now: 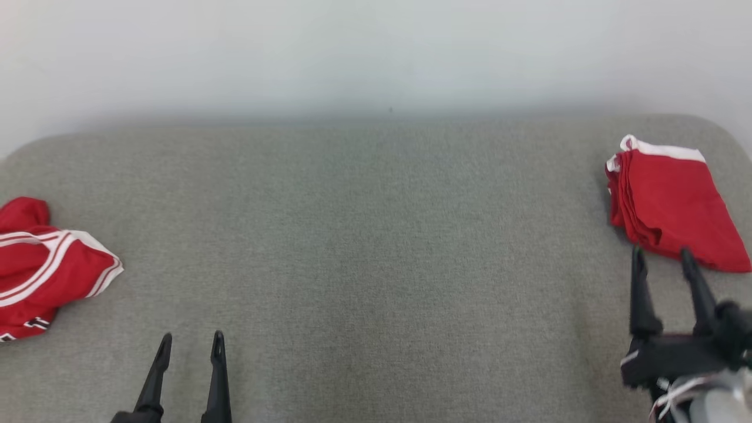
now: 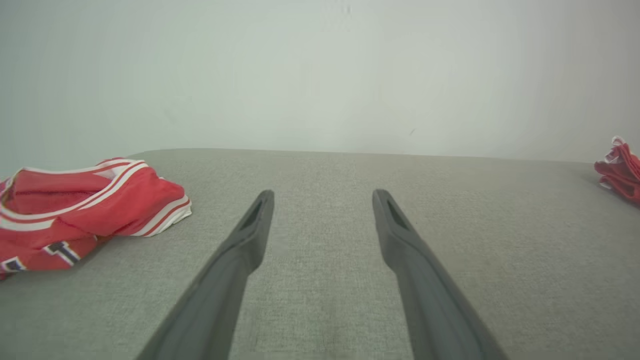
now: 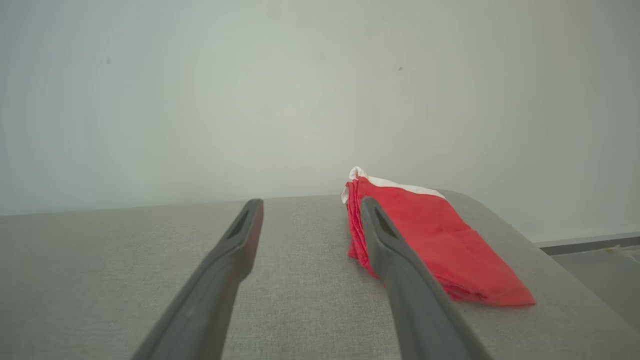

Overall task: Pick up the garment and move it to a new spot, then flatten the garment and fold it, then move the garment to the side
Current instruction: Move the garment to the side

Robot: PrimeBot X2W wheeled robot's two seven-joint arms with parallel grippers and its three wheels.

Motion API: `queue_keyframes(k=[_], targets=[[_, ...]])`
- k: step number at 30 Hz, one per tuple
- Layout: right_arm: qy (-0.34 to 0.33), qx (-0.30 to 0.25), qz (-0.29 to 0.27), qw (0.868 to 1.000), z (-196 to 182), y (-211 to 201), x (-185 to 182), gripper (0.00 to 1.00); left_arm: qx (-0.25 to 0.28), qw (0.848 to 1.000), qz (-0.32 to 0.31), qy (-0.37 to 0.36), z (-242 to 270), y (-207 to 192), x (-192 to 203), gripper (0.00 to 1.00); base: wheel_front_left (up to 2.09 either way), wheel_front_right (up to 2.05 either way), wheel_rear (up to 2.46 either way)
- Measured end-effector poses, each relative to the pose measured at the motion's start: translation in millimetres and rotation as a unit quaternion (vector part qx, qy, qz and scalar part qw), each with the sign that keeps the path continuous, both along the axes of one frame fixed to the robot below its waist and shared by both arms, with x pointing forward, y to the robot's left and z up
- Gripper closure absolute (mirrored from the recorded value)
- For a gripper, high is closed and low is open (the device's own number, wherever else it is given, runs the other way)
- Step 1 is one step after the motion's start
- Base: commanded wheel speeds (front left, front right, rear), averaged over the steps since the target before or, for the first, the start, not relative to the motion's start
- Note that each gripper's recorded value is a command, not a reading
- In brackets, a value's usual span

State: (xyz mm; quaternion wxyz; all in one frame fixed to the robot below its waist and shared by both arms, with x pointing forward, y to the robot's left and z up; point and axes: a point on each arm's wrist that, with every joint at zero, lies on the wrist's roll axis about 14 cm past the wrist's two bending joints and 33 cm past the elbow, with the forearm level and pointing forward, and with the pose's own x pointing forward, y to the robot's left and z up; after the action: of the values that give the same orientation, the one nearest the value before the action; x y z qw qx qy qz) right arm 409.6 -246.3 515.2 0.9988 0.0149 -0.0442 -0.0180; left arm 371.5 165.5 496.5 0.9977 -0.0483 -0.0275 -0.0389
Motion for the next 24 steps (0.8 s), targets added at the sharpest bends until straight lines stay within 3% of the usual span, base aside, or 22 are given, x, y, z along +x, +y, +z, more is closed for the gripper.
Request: queue_keyframes(k=[5, 14, 24], targets=[[0.008, 0.025, 0.025, 0.999, -11.8, 35.5, -29.1, 0.00, 0.019, 1.000, 0.012, -0.001, 1.4, 7.6, -15.3, 0.00, 0.00, 0.00, 0.00], [0.040, 0.017, 0.064, 0.997, -33.5, 72.0, -59.6, 0.00, 0.036, 0.999, 0.035, -0.004, 3.6, 20.9, -30.1, 0.00, 0.00, 0.00, 0.00], [0.036, 0.031, 0.059, 0.997, -31.8, 71.1, -66.5, 0.00, 0.036, 0.998, 0.042, -0.001, 1.4, 23.8, -36.5, 0.00, 0.00, 0.00, 0.00]])
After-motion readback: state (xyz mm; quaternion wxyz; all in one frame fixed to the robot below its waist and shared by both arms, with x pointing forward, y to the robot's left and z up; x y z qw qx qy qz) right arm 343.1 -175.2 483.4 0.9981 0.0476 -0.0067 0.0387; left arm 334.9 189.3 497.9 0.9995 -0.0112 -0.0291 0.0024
